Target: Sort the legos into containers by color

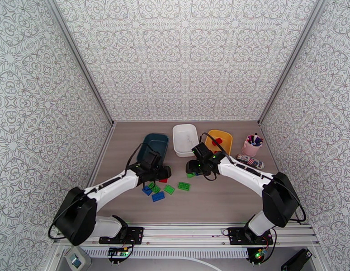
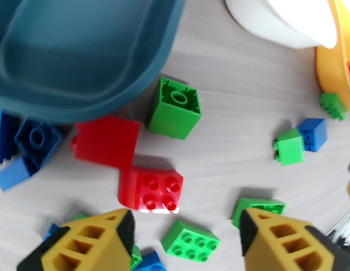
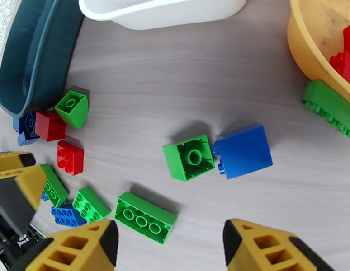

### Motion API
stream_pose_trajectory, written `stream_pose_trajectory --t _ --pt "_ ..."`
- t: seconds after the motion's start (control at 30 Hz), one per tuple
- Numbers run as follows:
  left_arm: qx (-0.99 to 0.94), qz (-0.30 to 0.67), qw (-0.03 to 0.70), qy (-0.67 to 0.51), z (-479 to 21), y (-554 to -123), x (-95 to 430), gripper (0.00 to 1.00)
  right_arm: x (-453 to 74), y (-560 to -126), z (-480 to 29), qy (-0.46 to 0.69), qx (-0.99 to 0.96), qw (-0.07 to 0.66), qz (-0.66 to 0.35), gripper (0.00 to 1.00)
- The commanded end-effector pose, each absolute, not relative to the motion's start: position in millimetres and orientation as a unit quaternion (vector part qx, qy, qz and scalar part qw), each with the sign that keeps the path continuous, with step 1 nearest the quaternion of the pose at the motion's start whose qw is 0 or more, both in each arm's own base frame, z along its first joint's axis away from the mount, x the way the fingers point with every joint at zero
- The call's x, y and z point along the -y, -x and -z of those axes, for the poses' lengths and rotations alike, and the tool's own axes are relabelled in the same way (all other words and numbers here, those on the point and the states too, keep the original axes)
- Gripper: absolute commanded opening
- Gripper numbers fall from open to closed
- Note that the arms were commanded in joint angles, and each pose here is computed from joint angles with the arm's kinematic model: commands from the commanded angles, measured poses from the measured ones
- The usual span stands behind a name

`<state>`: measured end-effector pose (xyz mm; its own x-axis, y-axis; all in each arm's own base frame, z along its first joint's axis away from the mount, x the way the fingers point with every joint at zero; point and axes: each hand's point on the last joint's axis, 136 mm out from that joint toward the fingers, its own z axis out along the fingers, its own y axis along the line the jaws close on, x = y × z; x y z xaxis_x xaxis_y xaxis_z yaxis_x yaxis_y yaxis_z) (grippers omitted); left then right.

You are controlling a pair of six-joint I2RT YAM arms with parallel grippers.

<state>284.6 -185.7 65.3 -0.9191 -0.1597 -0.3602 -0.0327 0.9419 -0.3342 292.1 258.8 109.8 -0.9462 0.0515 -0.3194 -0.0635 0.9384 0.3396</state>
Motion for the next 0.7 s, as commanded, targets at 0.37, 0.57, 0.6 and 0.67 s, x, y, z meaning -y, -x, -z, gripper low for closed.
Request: stream_pose_trajectory --t 0.37,0.57,0.6,0.67 --pt "-0.99 0.035 0.134 -0.04 -11 -288 188 0.7 -241 -283 -114 -0.009 -0.968 0.18 -0.177 0.67" --pt "-0.989 0.046 0.13 -0.043 -9 -284 198 0.75 -238 -283 -114 -0.012 -0.967 0.181 -0.178 0.68" --pt "-0.989 0.057 0.132 -0.042 -10 -285 203 0.76 -238 -283 -114 -0.011 -0.967 0.18 -0.178 0.68" --pt "-0.987 0.078 0.132 -0.04 -13 -285 215 0.77 -239 -284 -113 -0.011 -0.967 0.18 -0.179 0.68"
